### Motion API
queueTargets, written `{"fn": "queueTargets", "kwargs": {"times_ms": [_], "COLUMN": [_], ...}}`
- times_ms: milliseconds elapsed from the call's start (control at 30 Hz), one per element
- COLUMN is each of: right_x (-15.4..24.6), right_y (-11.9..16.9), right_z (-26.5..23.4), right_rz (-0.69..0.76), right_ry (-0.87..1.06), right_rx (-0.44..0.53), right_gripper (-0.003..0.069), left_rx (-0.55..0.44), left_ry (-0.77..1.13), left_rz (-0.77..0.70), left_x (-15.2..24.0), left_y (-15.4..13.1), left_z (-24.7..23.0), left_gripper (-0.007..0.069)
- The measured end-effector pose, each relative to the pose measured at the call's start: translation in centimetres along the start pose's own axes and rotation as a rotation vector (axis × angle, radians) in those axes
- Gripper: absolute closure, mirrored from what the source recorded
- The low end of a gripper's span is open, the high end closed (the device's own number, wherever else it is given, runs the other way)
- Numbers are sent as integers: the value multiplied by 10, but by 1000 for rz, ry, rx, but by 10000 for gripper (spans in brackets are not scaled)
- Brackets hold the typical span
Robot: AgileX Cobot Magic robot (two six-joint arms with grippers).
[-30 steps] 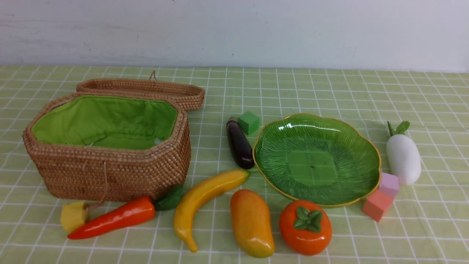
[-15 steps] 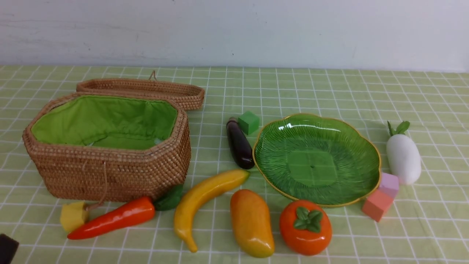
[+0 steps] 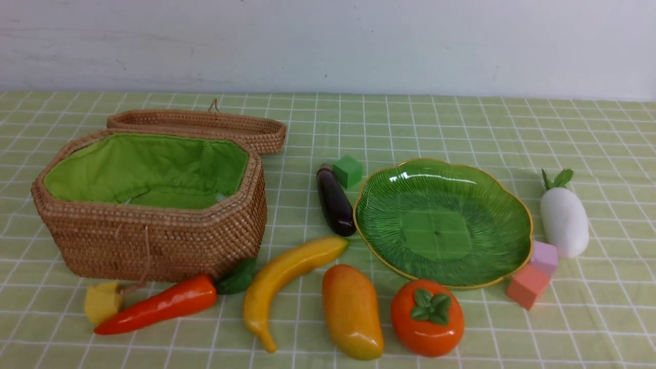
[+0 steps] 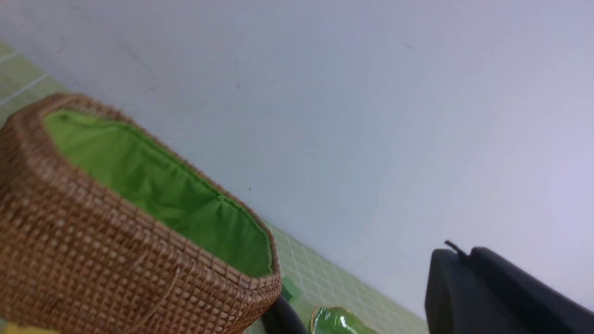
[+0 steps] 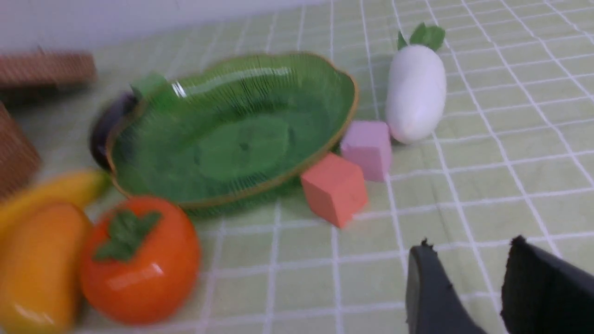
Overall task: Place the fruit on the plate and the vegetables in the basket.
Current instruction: Use the left arm to grab a carrot and put it into the left basket
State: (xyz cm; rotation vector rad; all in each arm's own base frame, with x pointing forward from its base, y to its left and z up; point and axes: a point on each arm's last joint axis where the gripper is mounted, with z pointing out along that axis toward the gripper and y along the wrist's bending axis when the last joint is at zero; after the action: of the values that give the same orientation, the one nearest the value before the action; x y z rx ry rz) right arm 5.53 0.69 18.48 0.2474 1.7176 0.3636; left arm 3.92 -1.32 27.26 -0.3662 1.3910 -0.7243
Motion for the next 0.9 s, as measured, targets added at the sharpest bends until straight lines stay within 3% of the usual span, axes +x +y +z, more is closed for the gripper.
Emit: {"fn": "queueTargets", "kwargs": {"times_ms": [200,333,633,900], "right_x": [-15,-27,-112,-164], "right_y": [5,14,73,104], "right_z": [-1,-7,-34,-40], "right_rz": [327,388,-55,-312], "right_ry": [-160,-109,217,413], "right_rx": [-78,-111,-280,-375], "right_gripper": [418,440,554,567], "left_rx": [28,35,72,81], "left_ry": [176,364,682,1005], "left_rz": [219,314,584,857], "left_x": [-19,-23,-21,-17], "left_y": [-29,-40,-45,-49], "left_z": [12,32,72,105], "left_gripper": [638,638,638,638]}}
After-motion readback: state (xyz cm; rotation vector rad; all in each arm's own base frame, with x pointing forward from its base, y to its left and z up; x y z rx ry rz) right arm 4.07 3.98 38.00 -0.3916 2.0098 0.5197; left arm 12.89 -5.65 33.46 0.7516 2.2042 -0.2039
